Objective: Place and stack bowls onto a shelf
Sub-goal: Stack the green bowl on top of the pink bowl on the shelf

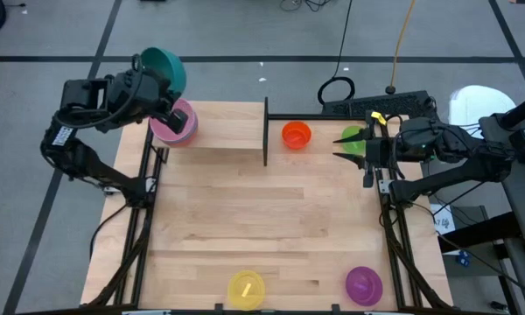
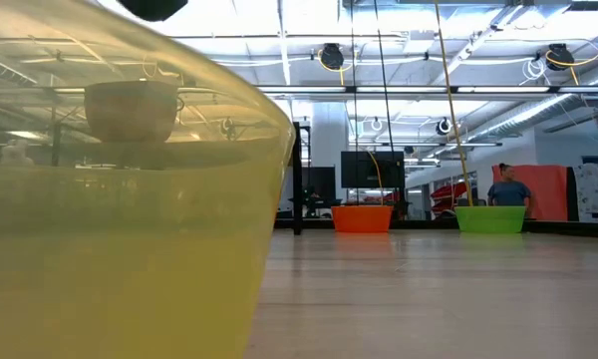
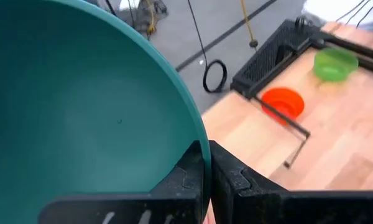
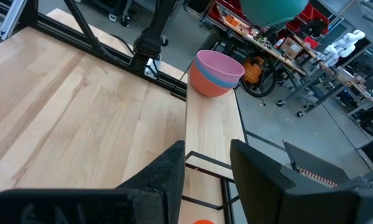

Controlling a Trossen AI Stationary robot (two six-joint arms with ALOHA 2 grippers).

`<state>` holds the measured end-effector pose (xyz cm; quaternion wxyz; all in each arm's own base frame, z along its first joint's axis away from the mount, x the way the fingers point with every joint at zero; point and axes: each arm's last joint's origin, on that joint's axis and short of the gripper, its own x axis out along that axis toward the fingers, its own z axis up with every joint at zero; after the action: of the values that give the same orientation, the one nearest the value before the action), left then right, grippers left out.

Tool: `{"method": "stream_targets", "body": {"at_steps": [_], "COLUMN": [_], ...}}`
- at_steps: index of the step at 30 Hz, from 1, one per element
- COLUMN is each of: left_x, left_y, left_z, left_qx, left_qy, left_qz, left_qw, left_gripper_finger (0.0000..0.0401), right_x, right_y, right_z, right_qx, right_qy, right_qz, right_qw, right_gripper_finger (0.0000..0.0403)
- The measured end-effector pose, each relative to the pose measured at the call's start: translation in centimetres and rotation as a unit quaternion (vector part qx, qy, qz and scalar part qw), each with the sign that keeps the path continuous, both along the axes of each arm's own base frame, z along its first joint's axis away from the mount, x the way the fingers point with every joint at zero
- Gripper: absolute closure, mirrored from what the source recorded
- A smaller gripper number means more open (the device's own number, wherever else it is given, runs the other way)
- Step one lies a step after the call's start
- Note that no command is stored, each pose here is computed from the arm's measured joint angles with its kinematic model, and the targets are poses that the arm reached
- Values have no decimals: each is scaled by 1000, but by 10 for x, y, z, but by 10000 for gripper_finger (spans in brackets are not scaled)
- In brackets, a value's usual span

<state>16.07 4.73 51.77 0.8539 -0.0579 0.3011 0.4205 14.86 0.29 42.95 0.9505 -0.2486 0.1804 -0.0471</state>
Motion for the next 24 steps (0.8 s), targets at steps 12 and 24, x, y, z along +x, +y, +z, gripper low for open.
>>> {"method": "stream_targets", "body": {"at_steps": [12, 24], "left_x": [-34, -15], "left_y": [-7, -2], "left_z": [-58, -104], "left_qx": [-66, -90], "left_qy": [24, 86], "left_qz": [55, 34], "left_qw": [996, 992], "left_gripper_finger": [395, 395], "right_x": [0, 0], "right_y": [0, 0], "right_z": [0, 0], "right_qx": [1, 1], "right_qy": [0, 0], "right_qz": [0, 0], "right_qw": [1000, 1000], "right_gripper_finger": [282, 282]}}
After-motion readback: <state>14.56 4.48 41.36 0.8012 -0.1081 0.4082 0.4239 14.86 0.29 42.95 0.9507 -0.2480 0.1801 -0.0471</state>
